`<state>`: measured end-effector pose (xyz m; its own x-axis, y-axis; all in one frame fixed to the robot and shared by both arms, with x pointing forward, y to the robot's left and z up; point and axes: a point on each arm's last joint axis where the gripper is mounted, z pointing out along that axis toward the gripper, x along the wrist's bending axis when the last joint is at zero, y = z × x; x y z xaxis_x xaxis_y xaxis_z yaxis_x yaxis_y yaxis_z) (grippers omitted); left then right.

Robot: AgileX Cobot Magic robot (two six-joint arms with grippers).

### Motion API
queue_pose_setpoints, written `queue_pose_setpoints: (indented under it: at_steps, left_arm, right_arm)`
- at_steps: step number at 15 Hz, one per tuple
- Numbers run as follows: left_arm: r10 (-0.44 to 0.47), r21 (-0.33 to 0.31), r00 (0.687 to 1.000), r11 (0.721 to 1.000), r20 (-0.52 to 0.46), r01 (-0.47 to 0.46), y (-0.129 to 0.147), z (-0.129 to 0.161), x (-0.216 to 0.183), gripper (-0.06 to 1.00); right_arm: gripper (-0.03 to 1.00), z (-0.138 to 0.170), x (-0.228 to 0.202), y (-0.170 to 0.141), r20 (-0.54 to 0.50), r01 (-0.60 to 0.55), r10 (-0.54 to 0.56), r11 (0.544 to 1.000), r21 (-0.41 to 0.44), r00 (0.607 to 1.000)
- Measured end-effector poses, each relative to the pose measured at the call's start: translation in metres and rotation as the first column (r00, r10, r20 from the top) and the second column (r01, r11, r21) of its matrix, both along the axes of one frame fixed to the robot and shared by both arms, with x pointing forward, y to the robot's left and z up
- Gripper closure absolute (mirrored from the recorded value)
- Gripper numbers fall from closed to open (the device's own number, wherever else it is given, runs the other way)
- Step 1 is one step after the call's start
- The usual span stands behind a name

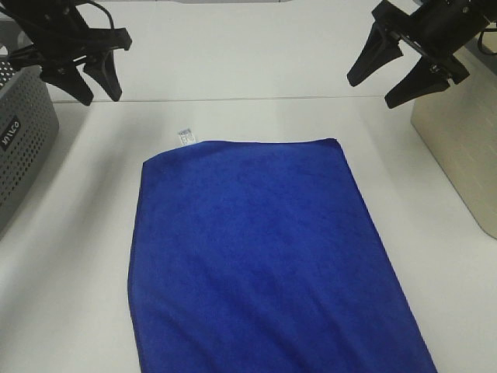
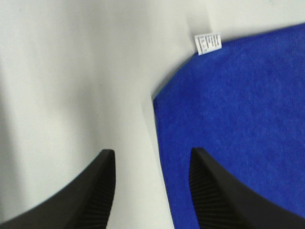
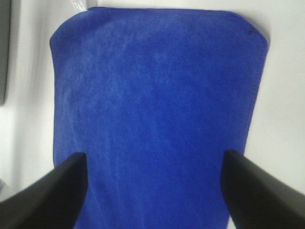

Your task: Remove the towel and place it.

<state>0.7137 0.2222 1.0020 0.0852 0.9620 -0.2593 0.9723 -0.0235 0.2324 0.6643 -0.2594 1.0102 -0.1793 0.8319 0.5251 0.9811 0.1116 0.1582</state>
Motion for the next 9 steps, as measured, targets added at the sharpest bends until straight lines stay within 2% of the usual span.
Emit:
queue_pose_setpoints:
  at_steps: [3, 9]
  left_arm:
    - [0.002, -0.016, 1.0, 1.0, -0.01, -0.002, -0.004, -0.025, 0.019, 0.5]
    - [0.002, -0.041, 0.996, 0.999, -0.084, -0.006, -0.008, -0.078, 0.028, 0.5]
  right_arm:
    - [0.22, -0.024, 0.024, -0.003, 0.03, 0.026, -0.025, 0.999, -0.033, 0.999]
    - [0.22, -0.061, 0.062, -0.005, 0.059, 0.025, -0.022, 0.998, -0.05, 0.998]
